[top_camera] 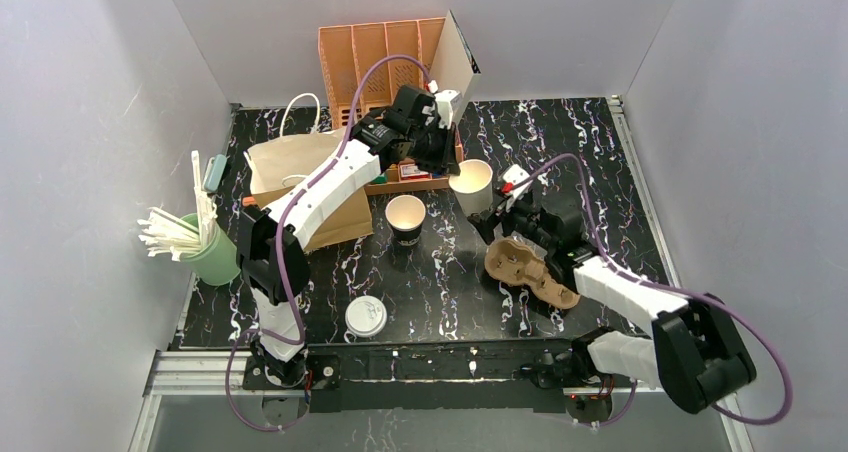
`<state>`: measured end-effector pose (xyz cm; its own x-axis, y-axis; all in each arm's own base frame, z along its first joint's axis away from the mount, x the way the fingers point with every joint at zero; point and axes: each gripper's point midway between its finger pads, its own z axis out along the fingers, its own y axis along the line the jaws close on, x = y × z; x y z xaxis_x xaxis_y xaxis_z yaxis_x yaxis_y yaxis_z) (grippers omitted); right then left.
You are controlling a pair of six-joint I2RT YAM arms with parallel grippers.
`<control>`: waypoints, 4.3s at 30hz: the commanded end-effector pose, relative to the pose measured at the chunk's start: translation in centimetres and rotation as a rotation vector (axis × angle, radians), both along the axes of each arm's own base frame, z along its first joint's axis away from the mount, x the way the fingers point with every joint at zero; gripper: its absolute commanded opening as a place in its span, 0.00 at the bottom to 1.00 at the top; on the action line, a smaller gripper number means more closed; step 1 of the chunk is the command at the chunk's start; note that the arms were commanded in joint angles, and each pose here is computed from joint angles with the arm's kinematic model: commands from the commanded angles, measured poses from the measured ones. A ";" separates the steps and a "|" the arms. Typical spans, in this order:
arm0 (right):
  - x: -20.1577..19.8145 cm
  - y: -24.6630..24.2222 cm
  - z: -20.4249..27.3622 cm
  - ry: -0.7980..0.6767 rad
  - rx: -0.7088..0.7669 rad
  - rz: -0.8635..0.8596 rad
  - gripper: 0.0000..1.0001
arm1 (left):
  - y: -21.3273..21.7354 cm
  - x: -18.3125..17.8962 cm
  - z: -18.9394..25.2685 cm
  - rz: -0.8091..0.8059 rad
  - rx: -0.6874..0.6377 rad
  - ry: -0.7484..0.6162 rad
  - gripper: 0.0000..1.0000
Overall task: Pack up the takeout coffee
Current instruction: Place the coffee cup at the center of the board, then close the cup lid on the coffee cup.
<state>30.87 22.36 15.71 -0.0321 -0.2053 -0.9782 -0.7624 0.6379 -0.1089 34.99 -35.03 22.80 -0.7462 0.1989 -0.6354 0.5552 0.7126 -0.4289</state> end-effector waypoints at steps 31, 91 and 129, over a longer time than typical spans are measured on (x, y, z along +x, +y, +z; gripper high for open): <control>2.7 -15.5 -5.2 1.176 0.086 -1.104 0.98 | -1.1 2.9 -10.3 -0.004 0.242 -0.314 0.09; 4.7 -11.8 0.7 1.138 0.261 -0.912 0.64 | 6.6 0.9 -0.7 0.303 0.123 -0.101 0.98; 4.1 -0.1 1.1 0.997 -0.207 -0.554 0.71 | 3.2 3.3 -5.2 0.271 -0.021 0.161 0.46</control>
